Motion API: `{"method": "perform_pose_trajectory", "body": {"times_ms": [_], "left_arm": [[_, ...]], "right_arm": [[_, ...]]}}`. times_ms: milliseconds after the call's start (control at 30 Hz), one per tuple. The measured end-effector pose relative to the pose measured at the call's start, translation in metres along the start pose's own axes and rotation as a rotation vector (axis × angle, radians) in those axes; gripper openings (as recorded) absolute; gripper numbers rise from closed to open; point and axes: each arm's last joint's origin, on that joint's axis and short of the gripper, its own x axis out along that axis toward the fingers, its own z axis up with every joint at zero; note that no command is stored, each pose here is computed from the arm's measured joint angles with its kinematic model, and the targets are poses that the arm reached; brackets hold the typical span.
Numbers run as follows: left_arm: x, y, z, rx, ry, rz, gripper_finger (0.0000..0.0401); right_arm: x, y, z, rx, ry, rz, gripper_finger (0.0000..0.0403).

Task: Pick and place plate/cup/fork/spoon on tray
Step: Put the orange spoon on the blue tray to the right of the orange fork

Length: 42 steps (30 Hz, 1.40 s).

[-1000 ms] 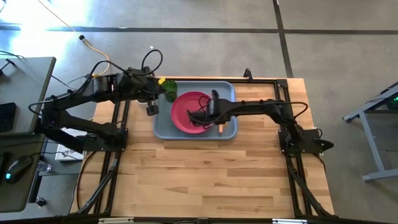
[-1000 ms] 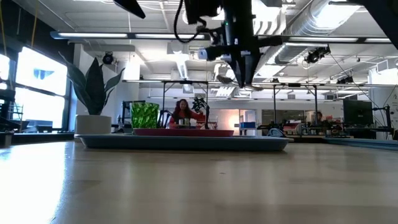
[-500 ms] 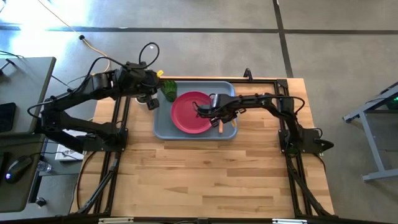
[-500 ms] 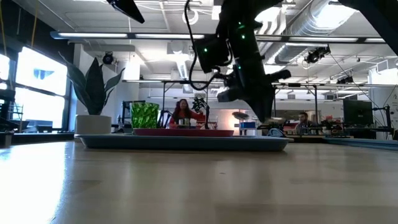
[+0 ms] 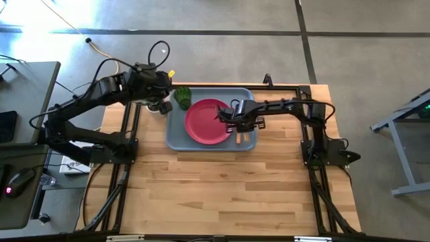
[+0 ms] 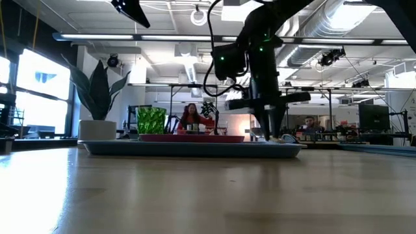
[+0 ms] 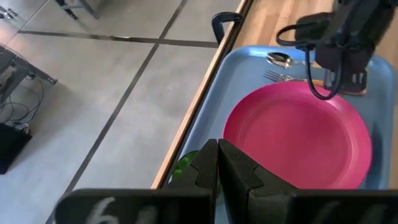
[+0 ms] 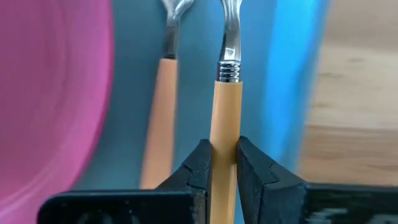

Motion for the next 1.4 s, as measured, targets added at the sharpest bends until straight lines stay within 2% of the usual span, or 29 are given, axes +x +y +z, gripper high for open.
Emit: {"method": "perform_pose_trajectory", "body": {"times_ms": [133,400,633,833,1400], "left_arm": [[0.001,0.003,-0.001,-0.008,0.006,0.011,0.0003],[0.002,0.008,-0.003,-0.024,0.016,0.032,0.0003],[0.002,0.010,-0.003,-0.028,0.018,0.035,0.0003],[0.002,0.010,-0.003,-0.028,0.018,0.035,0.0003],[0.002,0.010,-0.003,-0.028,0.018,0.035,0.0003]], "right_arm": [[0.008,0.003,-0.001,0.059,0.011,0.052,0.0026],[0.013,-0.002,-0.003,0.079,0.026,0.017,0.0026],[0.015,-0.007,0.010,0.113,0.029,0.007,0.0026],[0.017,-0.010,0.018,0.096,0.038,0.010,0.0026],[0.017,-0.008,0.014,0.089,0.091,0.030,0.0026]]}}
